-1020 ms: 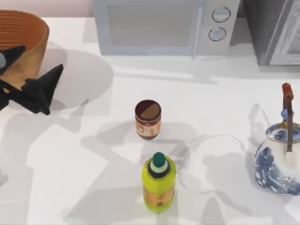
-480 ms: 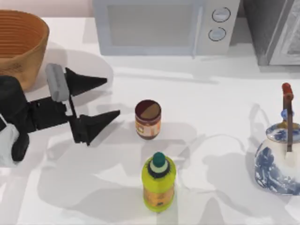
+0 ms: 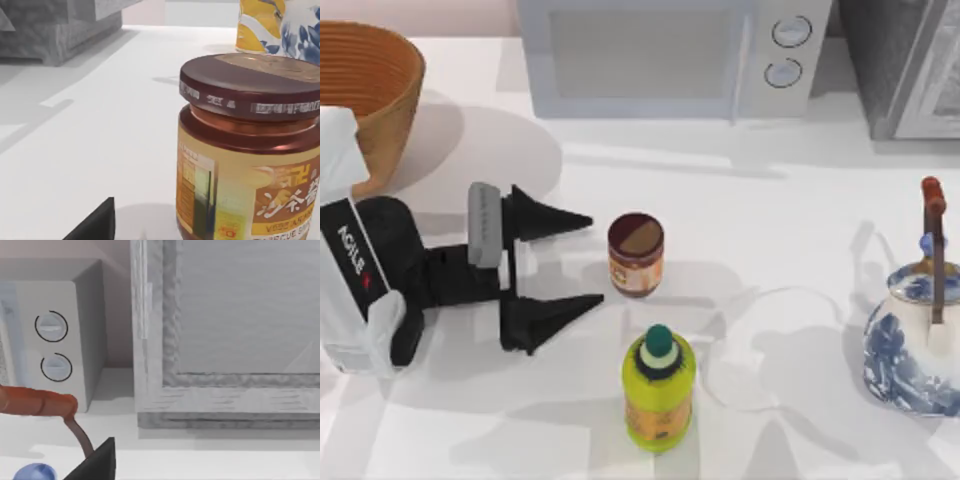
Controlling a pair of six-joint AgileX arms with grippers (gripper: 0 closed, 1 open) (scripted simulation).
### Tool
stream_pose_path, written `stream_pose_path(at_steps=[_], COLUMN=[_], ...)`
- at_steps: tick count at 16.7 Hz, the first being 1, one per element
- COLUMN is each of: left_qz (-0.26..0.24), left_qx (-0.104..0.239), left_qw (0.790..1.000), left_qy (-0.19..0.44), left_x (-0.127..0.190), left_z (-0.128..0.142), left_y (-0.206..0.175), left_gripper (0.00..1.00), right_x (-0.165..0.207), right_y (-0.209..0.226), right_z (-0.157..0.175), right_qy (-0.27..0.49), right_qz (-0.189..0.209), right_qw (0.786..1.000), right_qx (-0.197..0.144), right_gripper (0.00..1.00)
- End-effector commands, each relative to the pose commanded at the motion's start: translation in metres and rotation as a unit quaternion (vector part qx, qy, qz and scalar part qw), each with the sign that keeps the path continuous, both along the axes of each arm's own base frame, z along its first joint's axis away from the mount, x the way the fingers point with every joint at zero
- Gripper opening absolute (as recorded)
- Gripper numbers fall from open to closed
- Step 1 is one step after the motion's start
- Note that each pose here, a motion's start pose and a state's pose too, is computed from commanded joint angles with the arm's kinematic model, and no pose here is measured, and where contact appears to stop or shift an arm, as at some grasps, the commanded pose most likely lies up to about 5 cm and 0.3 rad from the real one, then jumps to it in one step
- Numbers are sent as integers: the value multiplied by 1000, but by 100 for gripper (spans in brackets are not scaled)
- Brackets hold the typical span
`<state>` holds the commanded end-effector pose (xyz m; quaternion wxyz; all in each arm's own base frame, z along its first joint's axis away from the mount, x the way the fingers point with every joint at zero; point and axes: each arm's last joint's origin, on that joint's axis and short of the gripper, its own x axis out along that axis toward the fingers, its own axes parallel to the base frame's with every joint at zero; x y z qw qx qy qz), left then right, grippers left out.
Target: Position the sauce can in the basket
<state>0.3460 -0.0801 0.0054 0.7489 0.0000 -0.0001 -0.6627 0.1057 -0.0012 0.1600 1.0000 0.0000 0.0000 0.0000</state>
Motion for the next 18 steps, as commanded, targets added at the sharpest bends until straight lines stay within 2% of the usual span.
stream_pose_path(at_steps=[4,12,17,18], left_qz=[3,0,0,0], left_qx=[0,0,0,0], left_qw=[1000,1000,1000,1000], left_qy=[2,0,0,0], left_x=[0,8,9,9], left_z=[0,0,0,0], left_y=[1,-63,-69,-69], left_gripper=[100,100,100,92], right_x=[0,0,0,0], right_y=[0,0,0,0], right_z=[0,0,0,0], right_qy=[0,0,0,0], right_qz=[0,0,0,0], right_qw=[1000,1000,1000,1000], right_qx=[0,0,0,0], right_gripper=[100,100,100,100])
